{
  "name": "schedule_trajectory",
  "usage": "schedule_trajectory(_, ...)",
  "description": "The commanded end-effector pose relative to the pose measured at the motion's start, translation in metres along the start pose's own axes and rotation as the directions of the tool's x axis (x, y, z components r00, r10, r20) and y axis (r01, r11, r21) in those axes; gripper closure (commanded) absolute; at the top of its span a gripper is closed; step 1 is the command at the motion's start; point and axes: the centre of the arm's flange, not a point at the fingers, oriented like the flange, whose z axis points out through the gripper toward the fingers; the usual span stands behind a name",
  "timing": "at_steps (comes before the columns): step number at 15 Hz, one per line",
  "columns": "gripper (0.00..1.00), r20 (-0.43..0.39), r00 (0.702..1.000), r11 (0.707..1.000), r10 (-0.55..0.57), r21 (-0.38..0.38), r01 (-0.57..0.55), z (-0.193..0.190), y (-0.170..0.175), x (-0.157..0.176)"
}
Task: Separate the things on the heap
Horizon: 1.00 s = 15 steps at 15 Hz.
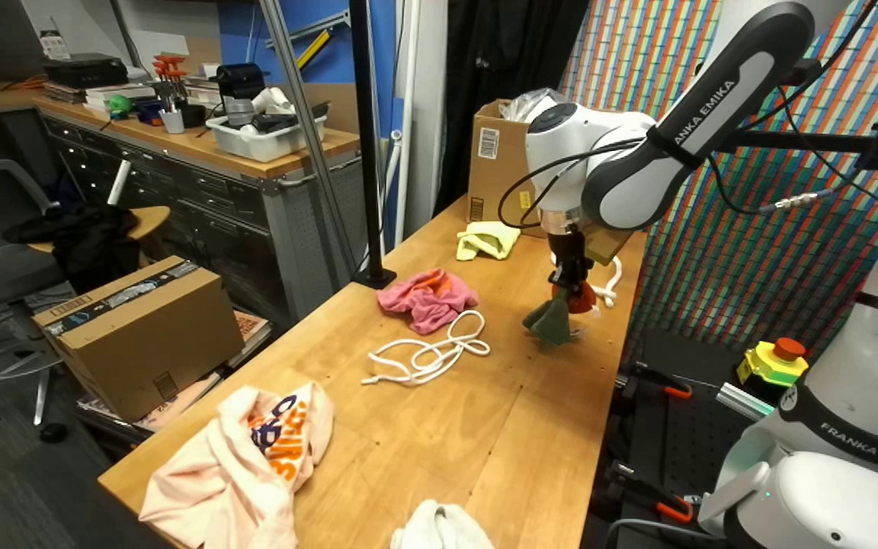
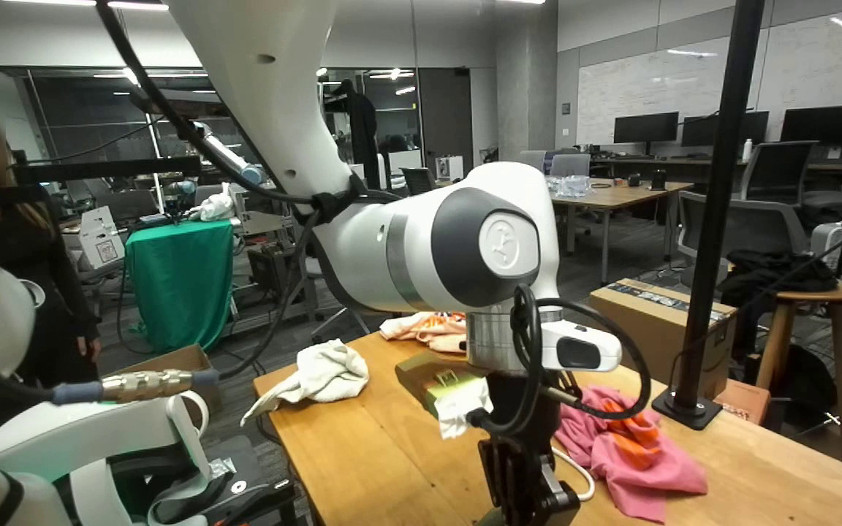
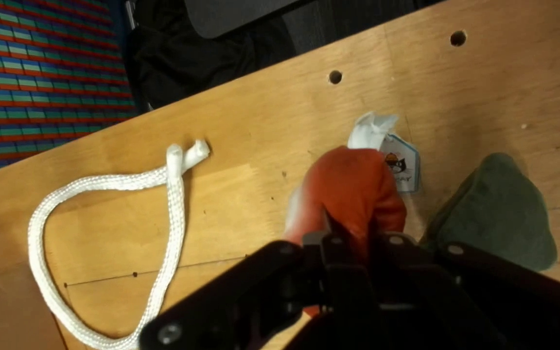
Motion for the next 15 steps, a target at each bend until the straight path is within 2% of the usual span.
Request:
schedule_trajectory(1, 0.68, 0.013, 0.999, 0.999, -0.045, 0.004, 0.045, 0.002, -0.004, -0.017)
schedule_trajectory(3, 0.62, 0.020, 0.998, 0.998, -0.059, 0.007, 0.059, 0.006, -0.008, -0.021)
schedule_trajectory(4, 0.56, 0.024, 0.998, 0.998, -0.066, 0.006, 0.065, 0.007, -0.009, -0.022)
schedule_trajectory(11, 0.02, 0.028, 0.995, 0.995, -0.099, 0.011, 0.099, 0.010, -0.016, -0.028)
schedule_trajectory(15, 0.00, -0.015, 0.992, 0.992, -0.126, -0.007, 0.126, -0.006, -0.027, -0.025)
